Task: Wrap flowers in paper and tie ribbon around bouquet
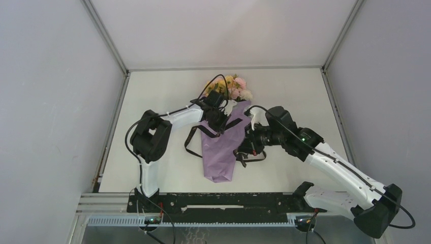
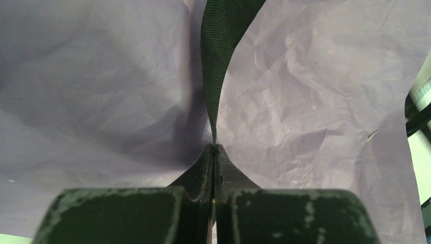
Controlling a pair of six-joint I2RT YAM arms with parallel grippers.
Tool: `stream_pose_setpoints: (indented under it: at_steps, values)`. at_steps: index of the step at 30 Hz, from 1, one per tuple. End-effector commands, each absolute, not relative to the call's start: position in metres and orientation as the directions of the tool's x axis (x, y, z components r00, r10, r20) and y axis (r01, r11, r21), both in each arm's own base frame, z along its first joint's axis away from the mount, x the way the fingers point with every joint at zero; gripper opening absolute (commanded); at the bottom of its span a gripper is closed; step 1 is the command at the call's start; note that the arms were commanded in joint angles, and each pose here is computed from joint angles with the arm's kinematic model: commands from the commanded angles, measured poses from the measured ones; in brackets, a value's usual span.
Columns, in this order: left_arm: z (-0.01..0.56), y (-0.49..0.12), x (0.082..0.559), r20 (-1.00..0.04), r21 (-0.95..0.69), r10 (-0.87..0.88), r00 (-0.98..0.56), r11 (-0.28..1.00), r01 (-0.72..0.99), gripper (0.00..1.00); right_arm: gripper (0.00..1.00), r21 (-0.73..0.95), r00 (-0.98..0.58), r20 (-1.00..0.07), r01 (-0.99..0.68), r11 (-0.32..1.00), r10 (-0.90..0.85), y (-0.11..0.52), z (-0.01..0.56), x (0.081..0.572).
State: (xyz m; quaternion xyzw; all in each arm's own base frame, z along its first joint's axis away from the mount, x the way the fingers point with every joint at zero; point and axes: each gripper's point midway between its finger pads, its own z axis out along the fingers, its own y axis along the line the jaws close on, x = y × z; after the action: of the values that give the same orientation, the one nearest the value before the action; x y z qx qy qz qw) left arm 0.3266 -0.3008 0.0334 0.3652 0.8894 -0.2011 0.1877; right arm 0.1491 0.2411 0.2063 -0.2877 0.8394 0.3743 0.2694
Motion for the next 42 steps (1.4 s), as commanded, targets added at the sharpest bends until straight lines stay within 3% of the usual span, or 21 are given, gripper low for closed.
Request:
stream_pose_setpoints:
  at_steps: [1,6,10,17,27,33,39,42]
  values:
    - [0.045,-0.312,0.343,-0.54,-0.203,0.566,-0.623,0.63,0.749,0.0,0.0,0.474,-0.54,-0.816,-0.83,0.294,-0.207,0.284,0.267,0.149]
    - [0.045,-0.317,0.345,-0.544,-0.245,0.54,-0.642,0.63,0.737,0.0,0.0,0.534,-0.544,-0.839,-0.828,0.171,-0.019,0.336,0.291,0.186]
    - [0.057,-0.313,0.349,-0.555,-0.281,0.501,-0.664,0.638,0.717,0.0,0.0,0.585,-0.623,-0.782,-0.724,0.367,0.018,0.346,0.239,0.237]
    - [0.085,-0.297,0.352,-0.598,-0.322,0.442,-0.668,0.631,0.706,0.0,0.0,0.641,-0.735,-0.676,-0.557,0.528,0.046,0.331,0.149,0.271]
    - [0.121,-0.29,0.345,-0.649,-0.316,0.42,-0.634,0.609,0.727,0.0,0.0,0.733,-0.866,-0.476,-0.296,0.613,0.152,0.301,0.066,0.316]
    - [0.162,-0.288,0.29,-0.702,-0.284,0.522,-0.485,0.42,0.862,0.0,0.0,0.78,-0.891,-0.427,-0.278,0.56,0.152,0.299,0.067,0.335]
    - [0.165,-0.312,0.223,-0.699,-0.239,0.65,-0.298,0.18,0.954,0.0,0.0,0.792,-0.872,-0.479,-0.38,0.478,0.099,0.334,0.099,0.347]
    - [0.174,-0.328,0.216,-0.716,-0.267,0.64,-0.279,0.117,0.956,0.0,0.04,0.808,-0.868,-0.489,-0.416,0.417,0.081,0.349,0.115,0.35]
